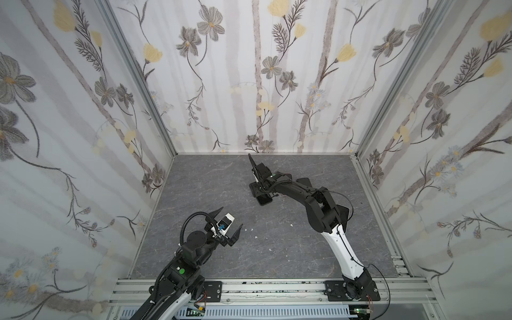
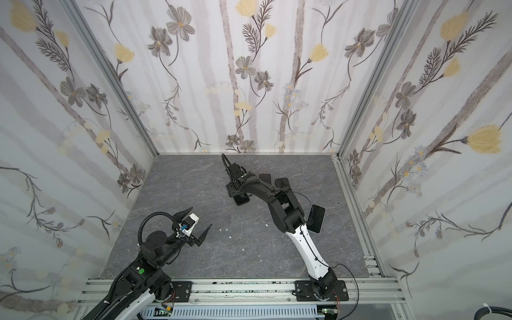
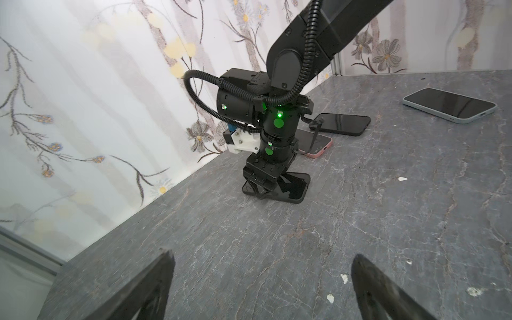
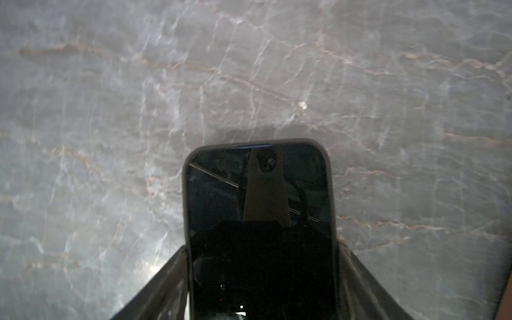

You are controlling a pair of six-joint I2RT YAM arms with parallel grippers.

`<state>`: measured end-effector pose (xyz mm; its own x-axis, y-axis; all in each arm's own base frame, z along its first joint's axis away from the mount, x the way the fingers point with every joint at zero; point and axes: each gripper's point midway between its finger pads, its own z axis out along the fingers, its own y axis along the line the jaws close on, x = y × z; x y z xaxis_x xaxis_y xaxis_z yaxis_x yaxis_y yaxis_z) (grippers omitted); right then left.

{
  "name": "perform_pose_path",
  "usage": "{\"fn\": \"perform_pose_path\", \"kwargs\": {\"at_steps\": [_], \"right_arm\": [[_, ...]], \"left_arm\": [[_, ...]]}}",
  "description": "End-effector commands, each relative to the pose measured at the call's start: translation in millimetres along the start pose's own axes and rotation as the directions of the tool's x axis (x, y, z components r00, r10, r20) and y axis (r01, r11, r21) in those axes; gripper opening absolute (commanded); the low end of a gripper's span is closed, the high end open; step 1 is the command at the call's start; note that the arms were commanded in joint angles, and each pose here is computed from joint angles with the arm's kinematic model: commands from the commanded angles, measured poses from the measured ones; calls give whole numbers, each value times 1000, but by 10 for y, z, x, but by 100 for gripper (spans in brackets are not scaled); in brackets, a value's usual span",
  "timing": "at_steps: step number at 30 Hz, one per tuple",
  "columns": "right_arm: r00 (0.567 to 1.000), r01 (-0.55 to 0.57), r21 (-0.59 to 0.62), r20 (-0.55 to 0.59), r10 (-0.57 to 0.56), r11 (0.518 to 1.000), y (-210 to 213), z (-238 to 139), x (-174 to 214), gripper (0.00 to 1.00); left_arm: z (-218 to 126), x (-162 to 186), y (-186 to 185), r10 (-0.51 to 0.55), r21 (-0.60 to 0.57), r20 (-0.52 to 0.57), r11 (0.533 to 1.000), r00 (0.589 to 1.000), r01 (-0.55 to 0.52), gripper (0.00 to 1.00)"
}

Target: Put the phone into the phone case

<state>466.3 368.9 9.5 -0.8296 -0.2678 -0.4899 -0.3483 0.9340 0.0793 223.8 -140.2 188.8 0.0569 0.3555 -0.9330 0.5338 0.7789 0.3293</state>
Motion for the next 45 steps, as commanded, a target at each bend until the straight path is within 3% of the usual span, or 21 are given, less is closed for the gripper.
{"fn": "perform_pose_path", "kwargs": {"at_steps": [1, 4, 8, 10, 14, 17, 20, 23, 28, 29, 31, 35, 36, 37, 39, 40, 42, 45], "right_arm": [[965, -198, 82, -157, 209, 977, -152, 81, 464, 78], [972, -212, 39, -93, 215, 976, -72, -126, 221, 94], [977, -215, 13, -1, 215, 977, -52, -502, -98, 100], [977, -212, 9, 43, 211, 977, -84, -734, -240, 100], [965, -233, 18, 124, 229, 972, -318, -1170, -460, 100], [945, -265, 42, 207, 251, 963, -678, -1574, -635, 100], [905, -338, 90, 303, 298, 937, -1299, -1955, -711, 100], [842, -451, 173, 409, 352, 876, -2200, -2170, -459, 99], [685, -651, 191, 565, 460, 735, -3547, -2215, 569, 100], [673, -671, 221, 581, 457, 708, -3688, -2220, 770, 100], [683, -664, 304, 618, 390, 683, -3841, -2212, 1145, 100], [682, -588, 314, 687, 249, 745, -3772, -2193, 1326, 100], [692, -554, 308, 687, 223, 773, -3718, -2199, 1287, 100], [668, -497, 271, 726, 164, 824, -3599, -2258, 1185, 100], [634, -441, 213, 761, 135, 872, -3465, -2304, 1111, 100], [646, -408, 200, 753, 127, 891, -3407, -2291, 1084, 100], [633, -322, 163, 770, 84, 933, -3222, -2323, 1062, 100], [615, -221, 123, 787, 41, 968, -3007, -2379, 1066, 100]], "left_arm": [[9, -122, 172, -37, -85, 33, 996, 999, 40, 100], [42, -196, 278, -78, -126, 24, 989, 997, 80, 100], [108, -325, 553, -135, -249, 3, 960, 991, 131, 100], [133, -397, 801, -217, -368, 18, 906, 976, 208, 100], [253, -411, 1051, -328, -462, 76, 826, 942, 324, 100], [365, -229, 1246, -410, -501, 139, 756, 901, 422, 100], [422, 158, 1529, -501, -577, 176, 645, 848, 501, 100], [437, 527, 1701, -494, -662, 156, 590, 855, 462, 100], [390, 1006, 1855, -509, -754, 121, 511, 852, 412, 100], [396, 1035, 1852, -508, -747, 136, 511, 851, 425, 100], [490, 1047, 1801, -493, -705, 137, 560, 859, 434, 100], [724, 1102, 1823, -488, -681, 41, 625, 872, 382, 100], [725, 1065, 1838, -462, -669, 50, 643, 886, 373, 100], [695, 1030, 1835, -431, -654, 68, 662, 900, 367, 100], [537, 1076, 1915, -453, -647, 156, 624, 878, 438, 100], [449, 1122, 1923, -464, -639, 198, 607, 863, 473, 100], [322, 1113, 1888, -437, -618, 267, 606, 859, 501, 100], [318, 1144, 1873, -448, -624, 249, 604, 859, 496, 100]]}}
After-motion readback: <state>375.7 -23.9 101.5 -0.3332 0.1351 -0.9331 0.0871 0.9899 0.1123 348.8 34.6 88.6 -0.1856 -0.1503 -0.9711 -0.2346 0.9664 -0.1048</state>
